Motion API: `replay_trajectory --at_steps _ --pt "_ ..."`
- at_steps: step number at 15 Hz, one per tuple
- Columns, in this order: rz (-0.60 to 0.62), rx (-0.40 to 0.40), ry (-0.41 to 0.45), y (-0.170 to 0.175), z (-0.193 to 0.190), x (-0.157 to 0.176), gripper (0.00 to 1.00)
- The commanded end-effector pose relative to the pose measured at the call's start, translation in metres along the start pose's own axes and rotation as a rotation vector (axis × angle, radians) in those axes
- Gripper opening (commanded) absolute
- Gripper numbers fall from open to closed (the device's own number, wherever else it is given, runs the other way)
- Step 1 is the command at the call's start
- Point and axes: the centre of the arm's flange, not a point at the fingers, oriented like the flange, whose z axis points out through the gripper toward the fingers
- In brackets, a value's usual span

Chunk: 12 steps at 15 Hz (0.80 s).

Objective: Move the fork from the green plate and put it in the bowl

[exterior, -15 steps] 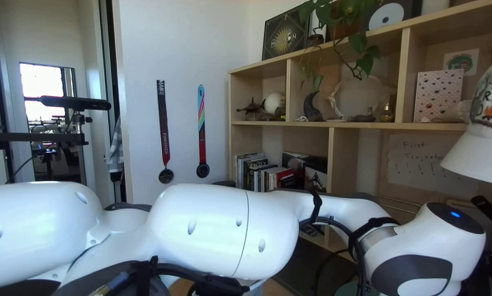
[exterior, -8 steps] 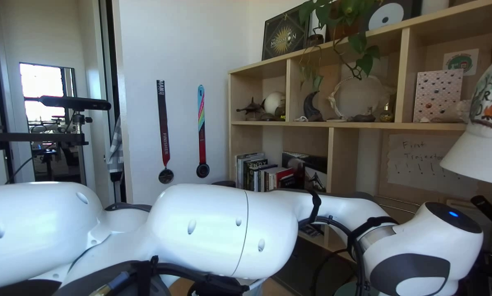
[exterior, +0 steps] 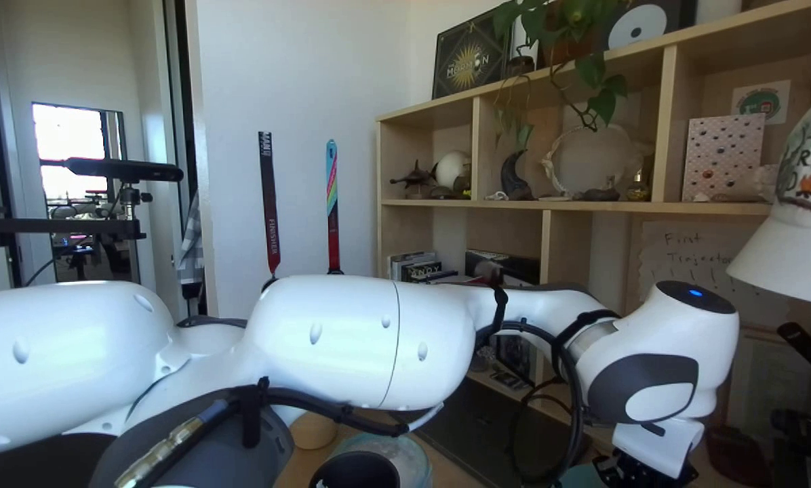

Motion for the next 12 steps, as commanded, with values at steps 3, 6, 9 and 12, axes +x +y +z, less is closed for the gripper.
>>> replay_trajectory --at_steps 3,6,9,12 --pt "-0.141 0.022 0.058 -0.025 -0.026 -0.042 0.01" --pt "-0.229 0.005 0.066 -0.017 -0.035 -0.059 0.01" --pt "-0.329 -0.016 0.062 -0.002 -0.042 -0.078 0.01" --pt "-0.428 -0.034 0.067 0.014 -0.046 -0.098 0.01"
